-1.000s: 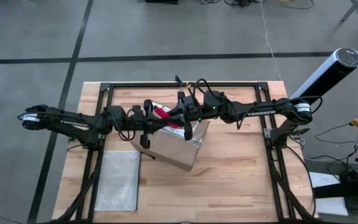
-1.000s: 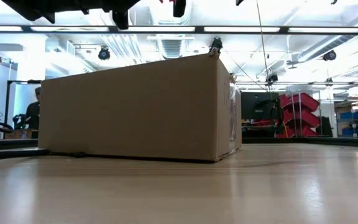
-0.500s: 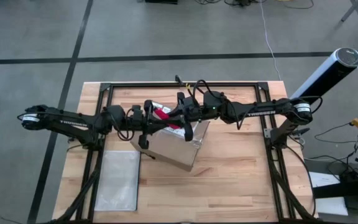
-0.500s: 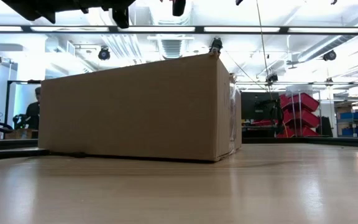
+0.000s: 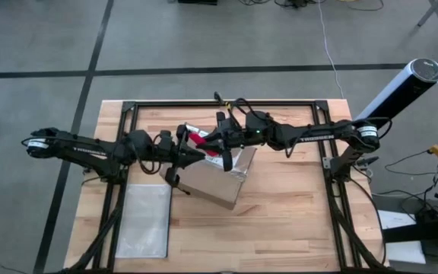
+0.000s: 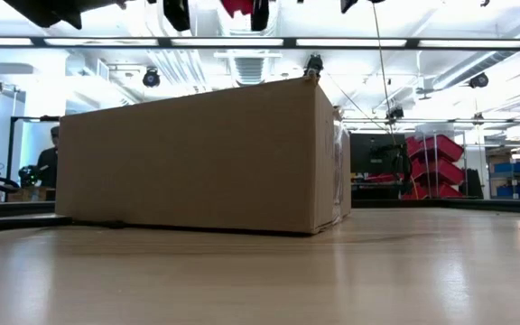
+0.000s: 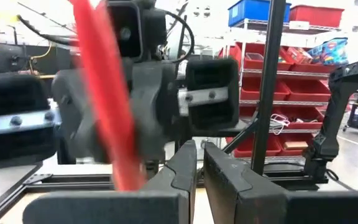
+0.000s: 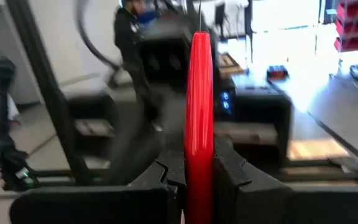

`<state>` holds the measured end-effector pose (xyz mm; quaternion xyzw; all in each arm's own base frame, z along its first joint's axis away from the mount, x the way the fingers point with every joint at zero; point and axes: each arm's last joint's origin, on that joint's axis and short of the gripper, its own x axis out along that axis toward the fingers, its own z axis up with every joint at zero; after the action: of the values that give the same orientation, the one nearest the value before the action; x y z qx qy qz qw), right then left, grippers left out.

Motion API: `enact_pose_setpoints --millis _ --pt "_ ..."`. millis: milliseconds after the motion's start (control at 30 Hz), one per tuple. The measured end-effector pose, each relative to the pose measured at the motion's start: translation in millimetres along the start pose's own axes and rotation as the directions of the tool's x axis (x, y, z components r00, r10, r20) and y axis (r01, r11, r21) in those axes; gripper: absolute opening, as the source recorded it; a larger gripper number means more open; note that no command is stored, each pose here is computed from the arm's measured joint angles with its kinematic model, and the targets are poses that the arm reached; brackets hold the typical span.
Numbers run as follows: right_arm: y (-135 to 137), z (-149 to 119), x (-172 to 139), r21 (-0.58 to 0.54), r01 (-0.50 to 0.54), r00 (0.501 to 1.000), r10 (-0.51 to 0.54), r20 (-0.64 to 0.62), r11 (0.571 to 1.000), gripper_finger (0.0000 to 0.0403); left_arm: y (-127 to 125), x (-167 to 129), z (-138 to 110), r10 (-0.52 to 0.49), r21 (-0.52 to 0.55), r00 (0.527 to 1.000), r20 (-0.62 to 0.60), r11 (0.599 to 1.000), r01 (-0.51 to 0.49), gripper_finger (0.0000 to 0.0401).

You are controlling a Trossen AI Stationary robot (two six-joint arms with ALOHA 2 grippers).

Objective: Unpack boxes

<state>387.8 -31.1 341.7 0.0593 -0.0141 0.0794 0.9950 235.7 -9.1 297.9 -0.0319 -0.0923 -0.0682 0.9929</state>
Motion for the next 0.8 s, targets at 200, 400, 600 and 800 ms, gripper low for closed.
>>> enact_pose_setpoints --millis 200,400,600,800 --pt "0 0 0 -0.001 -0.002 1.0 0.002 0.003 1.0 0.0023 0 0 -2 0.006 0.0 1.0 -0.017 1.0 -0.006 0.0014" --pt "0 -1 0 0.001 -0.006 1.0 0.006 -0.006 1.0 0.0023 1 -1 -8 0.026 0.0 0.997 -0.077 1.0 -0.026 0.0023" --pt "0 -1 0 -0.002 -0.009 1.0 0.009 -0.006 1.0 0.0023 2 -1 -12 0.062 0.01 0.99 -0.123 0.998 -0.061 0.0044" --pt "0 0 0 -0.005 -0.011 1.0 0.011 -0.007 1.0 0.0023 4 -2 -17 0.097 0.023 0.981 -0.169 0.995 -0.095 0.0064"
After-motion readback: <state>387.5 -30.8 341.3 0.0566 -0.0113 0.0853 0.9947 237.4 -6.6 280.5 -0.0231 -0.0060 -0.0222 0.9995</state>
